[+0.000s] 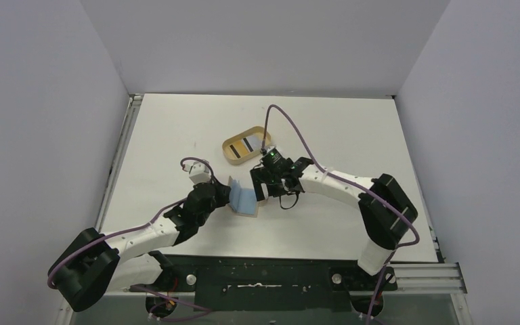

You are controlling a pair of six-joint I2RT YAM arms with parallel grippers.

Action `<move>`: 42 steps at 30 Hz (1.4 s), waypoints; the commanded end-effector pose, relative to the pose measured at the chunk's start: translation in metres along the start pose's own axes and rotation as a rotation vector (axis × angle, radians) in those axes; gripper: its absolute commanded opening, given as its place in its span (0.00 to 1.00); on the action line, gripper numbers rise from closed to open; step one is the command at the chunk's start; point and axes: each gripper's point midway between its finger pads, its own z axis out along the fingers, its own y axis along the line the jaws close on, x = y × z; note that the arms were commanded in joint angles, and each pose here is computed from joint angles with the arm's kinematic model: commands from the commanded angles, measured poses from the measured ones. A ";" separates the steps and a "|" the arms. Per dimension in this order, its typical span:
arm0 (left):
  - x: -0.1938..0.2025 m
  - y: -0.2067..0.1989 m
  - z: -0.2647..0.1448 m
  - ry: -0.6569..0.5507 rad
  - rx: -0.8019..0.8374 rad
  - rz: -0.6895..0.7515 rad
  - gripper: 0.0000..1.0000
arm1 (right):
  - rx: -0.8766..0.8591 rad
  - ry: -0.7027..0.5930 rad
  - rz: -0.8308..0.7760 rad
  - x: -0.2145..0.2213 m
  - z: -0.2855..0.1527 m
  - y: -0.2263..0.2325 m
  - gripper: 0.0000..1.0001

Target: Take the credit cards out of the card holder

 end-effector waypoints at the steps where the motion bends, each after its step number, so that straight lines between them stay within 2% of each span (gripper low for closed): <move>1: -0.025 -0.020 0.001 -0.081 0.055 -0.034 0.00 | -0.043 -0.202 0.020 -0.054 -0.044 0.010 0.99; 11: -0.023 -0.022 0.002 -0.072 0.066 -0.031 0.00 | -0.148 -0.193 0.037 -0.083 -0.011 0.050 0.98; 19: -0.020 -0.020 0.002 -0.067 0.065 -0.032 0.00 | -0.195 -0.212 0.032 -0.099 -0.011 0.067 0.98; 26: -0.020 -0.022 0.004 -0.067 0.069 -0.034 0.00 | -0.213 -0.214 0.016 -0.103 -0.012 0.078 0.98; 42: -0.019 -0.018 0.002 -0.070 0.066 -0.036 0.00 | -0.208 -0.153 -0.010 -0.090 0.017 0.087 0.98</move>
